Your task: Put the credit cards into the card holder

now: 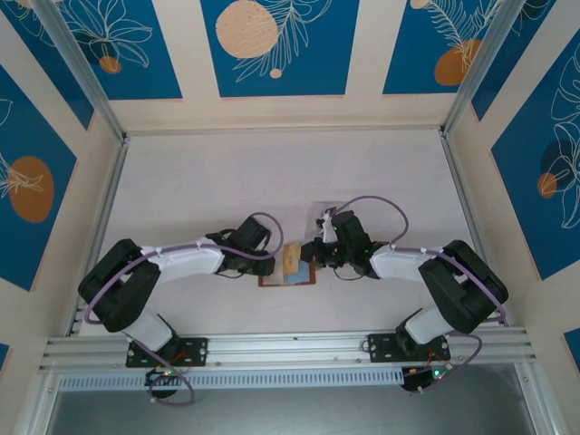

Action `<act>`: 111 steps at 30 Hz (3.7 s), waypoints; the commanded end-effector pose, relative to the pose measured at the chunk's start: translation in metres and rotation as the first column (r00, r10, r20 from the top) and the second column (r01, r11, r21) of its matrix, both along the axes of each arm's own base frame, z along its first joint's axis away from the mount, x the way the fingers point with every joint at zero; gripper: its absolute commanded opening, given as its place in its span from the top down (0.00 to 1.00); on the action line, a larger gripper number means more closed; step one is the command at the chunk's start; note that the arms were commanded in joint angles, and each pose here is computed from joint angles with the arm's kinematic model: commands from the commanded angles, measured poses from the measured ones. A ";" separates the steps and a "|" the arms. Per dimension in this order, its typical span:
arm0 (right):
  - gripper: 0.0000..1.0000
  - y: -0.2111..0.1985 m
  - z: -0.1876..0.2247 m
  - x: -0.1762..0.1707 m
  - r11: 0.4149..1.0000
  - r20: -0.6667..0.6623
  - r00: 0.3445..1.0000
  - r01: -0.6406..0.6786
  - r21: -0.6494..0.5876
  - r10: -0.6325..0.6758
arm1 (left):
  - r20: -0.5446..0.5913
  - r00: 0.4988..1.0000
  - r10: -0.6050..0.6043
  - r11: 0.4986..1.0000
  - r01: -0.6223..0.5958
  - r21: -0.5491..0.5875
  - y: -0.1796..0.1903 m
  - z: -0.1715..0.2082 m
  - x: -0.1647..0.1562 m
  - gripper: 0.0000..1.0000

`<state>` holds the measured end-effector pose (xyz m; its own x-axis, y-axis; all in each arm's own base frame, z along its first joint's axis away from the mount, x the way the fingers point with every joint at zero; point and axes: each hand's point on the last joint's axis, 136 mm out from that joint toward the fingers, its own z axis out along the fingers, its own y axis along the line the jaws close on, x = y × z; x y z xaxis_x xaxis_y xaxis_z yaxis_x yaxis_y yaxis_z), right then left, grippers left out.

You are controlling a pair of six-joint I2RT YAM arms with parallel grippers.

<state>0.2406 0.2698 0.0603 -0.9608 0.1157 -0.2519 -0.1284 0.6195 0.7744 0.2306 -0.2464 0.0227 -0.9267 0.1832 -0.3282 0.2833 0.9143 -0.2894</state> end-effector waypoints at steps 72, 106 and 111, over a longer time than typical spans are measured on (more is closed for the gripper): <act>1.00 0.005 -0.024 -0.016 0.991 -0.046 0.998 -0.054 -0.119 0.049 | -0.084 0.996 0.018 0.992 -0.007 0.125 0.026 -0.027 -0.022 0.66; 0.73 0.011 -0.036 -0.023 0.972 -0.139 0.984 -0.137 -0.191 0.111 | -0.035 0.999 -0.025 0.997 0.023 -0.071 -0.008 0.053 -0.014 0.71; 0.72 0.011 -0.035 -0.023 0.973 -0.147 0.982 -0.141 -0.185 0.114 | -0.070 0.996 -0.058 0.992 0.049 -0.120 -0.029 0.045 -0.010 0.80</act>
<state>0.2216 0.2834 0.0291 -0.9873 -0.0316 -0.1556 -0.1289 0.7320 0.6690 0.2243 -0.2595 0.0693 -0.9345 0.1726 -0.3113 0.2869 0.8829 -0.3717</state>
